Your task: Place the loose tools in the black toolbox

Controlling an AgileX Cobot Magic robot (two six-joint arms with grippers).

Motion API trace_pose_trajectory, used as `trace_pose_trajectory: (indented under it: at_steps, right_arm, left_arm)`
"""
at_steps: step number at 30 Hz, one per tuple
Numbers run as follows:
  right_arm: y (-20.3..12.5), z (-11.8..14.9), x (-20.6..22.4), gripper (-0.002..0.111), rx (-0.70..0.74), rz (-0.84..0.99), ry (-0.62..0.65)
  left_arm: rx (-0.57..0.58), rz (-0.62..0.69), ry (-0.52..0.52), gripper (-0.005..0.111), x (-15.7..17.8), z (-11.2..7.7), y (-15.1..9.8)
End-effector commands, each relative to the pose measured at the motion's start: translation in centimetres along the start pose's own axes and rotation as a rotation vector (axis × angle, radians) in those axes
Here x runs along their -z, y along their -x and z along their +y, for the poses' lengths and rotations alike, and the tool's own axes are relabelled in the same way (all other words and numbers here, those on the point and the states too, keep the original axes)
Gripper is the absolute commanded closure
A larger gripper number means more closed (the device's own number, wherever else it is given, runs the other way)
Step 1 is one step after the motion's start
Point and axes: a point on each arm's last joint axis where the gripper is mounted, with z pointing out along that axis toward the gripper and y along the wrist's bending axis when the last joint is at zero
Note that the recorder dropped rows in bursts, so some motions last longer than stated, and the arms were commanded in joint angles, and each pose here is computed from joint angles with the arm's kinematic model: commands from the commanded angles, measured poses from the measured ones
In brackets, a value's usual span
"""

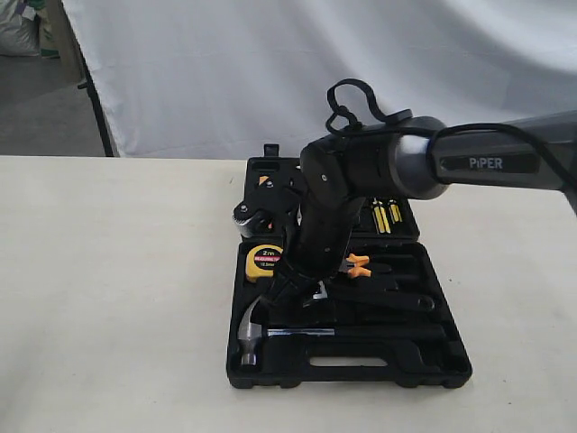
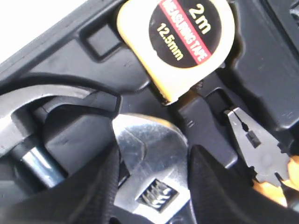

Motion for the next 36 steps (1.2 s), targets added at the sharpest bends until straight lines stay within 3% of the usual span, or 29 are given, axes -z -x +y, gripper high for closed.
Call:
trace_pose_trajectory:
  at_steps: [1, 28, 31, 36]
  right_arm:
    - [0.1, -0.3, -0.6, 0.109, 0.009, -0.004, -0.002]
    - [-0.5, -0.4, -1.9, 0.108, 0.038, 0.054, -0.014]
    - [-0.5, -0.4, -1.9, 0.091, 0.038, 0.054, -0.014]
    - [-0.6, -0.4, -1.4, 0.047, 0.042, 0.075, -0.014]
  left_arm:
    - [0.0, -0.02, 0.021, 0.106, 0.0, 0.1, 0.2]
    - [0.0, -0.02, 0.021, 0.106, 0.0, 0.1, 0.2]
    - [0.0, -0.02, 0.021, 0.106, 0.0, 0.1, 0.2]
    - [0.0, -0.02, 0.021, 0.106, 0.0, 0.1, 0.2]
